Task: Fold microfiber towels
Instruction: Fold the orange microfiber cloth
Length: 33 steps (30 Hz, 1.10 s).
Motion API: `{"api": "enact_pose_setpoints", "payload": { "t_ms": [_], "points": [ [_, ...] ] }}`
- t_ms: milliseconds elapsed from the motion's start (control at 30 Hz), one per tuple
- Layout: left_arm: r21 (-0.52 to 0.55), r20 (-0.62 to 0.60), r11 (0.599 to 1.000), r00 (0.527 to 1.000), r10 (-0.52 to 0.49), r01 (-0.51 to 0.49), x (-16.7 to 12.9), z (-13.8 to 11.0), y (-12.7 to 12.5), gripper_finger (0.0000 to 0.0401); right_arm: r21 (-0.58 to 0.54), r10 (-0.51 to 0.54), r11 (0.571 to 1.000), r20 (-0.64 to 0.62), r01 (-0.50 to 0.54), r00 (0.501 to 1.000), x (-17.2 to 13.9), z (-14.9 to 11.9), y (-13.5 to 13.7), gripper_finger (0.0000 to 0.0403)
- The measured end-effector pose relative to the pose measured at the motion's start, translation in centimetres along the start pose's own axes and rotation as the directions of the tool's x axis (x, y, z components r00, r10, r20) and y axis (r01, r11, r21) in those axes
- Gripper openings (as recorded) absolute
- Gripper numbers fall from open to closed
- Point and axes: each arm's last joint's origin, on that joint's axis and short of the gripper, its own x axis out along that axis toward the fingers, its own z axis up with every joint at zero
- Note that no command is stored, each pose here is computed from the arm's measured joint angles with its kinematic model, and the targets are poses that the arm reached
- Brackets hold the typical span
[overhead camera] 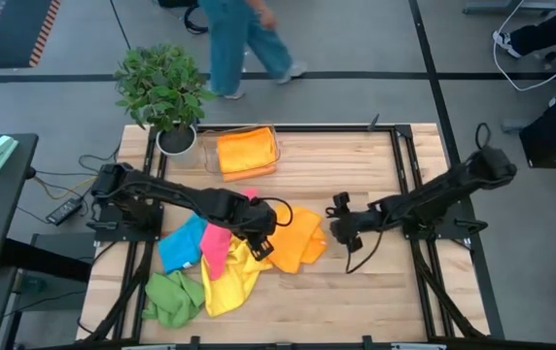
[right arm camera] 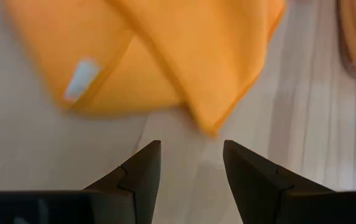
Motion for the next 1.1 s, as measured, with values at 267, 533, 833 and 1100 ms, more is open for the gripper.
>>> {"api": "enact_pose_setpoints", "payload": {
  "t_ms": [267, 533, 833, 1100],
  "points": [
    [0.0, 0.004, 1.0, 0.999, 0.031, -0.031, -0.8, -1.4, -0.8, 0.0124, 0.007, -0.02, 1.0, 0.055, 0.019, 0.998, 2.4, 0.5, -1.1, 0.0181],
    [-0.01, 0.054, 1.0, 0.998, 0.018, -0.018, -1.8, -2.0, -1.3, 0.0129, -0.04, -0.013, 0.999, 0.032, 0.014, 0.999, 3.7, 0.1, -1.0, 0.0164],
    [0.07, 0.284, 0.985, 0.944, -0.171, 0.157, -3.9, -0.4, -2.9, 0.012, 0.009, -0.012, 1.0, 0.012, 0.011, 1.0, 4.2, -0.5, -2.0, 0.0037],
    [0.099, 0.37, 0.977, 0.905, -0.211, 0.187, -4.2, 0.2, -3.5, 0.0112, 0.146, 0.131, 0.981, 0.01, -0.131, 0.991, 1.0, 1.9, -4.0, 0.0008]
  ]
}}
